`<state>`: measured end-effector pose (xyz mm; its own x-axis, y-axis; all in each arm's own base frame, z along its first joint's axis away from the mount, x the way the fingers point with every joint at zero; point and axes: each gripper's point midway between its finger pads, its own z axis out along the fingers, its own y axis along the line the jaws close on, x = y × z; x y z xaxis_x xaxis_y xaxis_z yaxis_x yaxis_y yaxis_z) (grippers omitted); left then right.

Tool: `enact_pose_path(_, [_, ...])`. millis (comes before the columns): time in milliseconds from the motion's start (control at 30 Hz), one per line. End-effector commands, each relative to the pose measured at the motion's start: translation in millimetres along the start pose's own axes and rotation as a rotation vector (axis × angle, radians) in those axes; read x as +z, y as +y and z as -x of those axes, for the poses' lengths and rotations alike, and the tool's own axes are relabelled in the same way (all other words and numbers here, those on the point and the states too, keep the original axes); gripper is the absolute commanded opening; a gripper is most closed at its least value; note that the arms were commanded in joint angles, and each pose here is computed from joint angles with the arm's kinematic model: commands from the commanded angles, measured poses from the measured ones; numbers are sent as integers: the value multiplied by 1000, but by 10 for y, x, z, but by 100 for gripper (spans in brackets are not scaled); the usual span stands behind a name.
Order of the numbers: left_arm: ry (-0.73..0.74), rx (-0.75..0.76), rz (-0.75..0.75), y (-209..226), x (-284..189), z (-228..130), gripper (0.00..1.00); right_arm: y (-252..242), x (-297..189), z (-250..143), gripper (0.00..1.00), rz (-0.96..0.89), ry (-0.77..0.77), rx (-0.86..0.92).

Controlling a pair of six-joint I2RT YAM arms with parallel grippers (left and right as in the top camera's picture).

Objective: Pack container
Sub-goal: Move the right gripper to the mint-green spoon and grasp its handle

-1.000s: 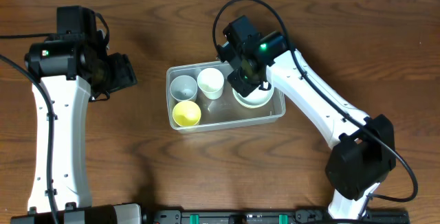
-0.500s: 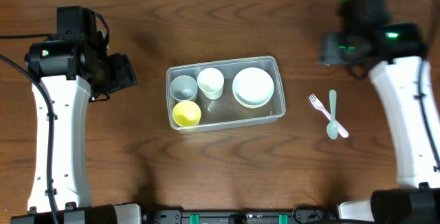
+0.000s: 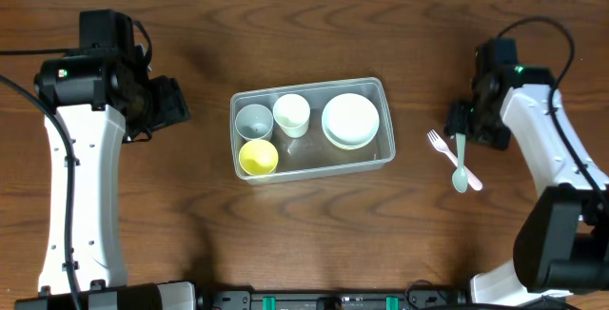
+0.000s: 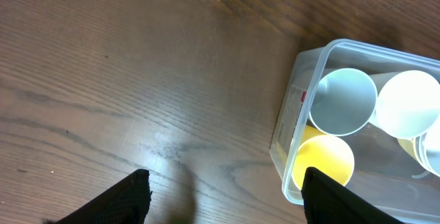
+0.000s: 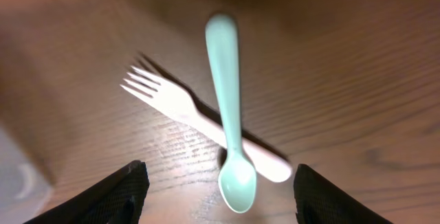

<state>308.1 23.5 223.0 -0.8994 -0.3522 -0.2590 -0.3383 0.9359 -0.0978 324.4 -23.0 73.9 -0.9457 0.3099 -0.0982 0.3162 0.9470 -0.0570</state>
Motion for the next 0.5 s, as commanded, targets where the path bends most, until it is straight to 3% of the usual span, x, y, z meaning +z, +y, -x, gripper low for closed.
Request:
enact_pose_path(0, [10, -4, -2, 9, 15, -16, 71, -10, 114, -53, 70, 10, 8, 57])
enact_pose_path(467, [15, -4, -1, 12, 14, -27, 71, -133, 317, -3, 69, -11, -42, 232])
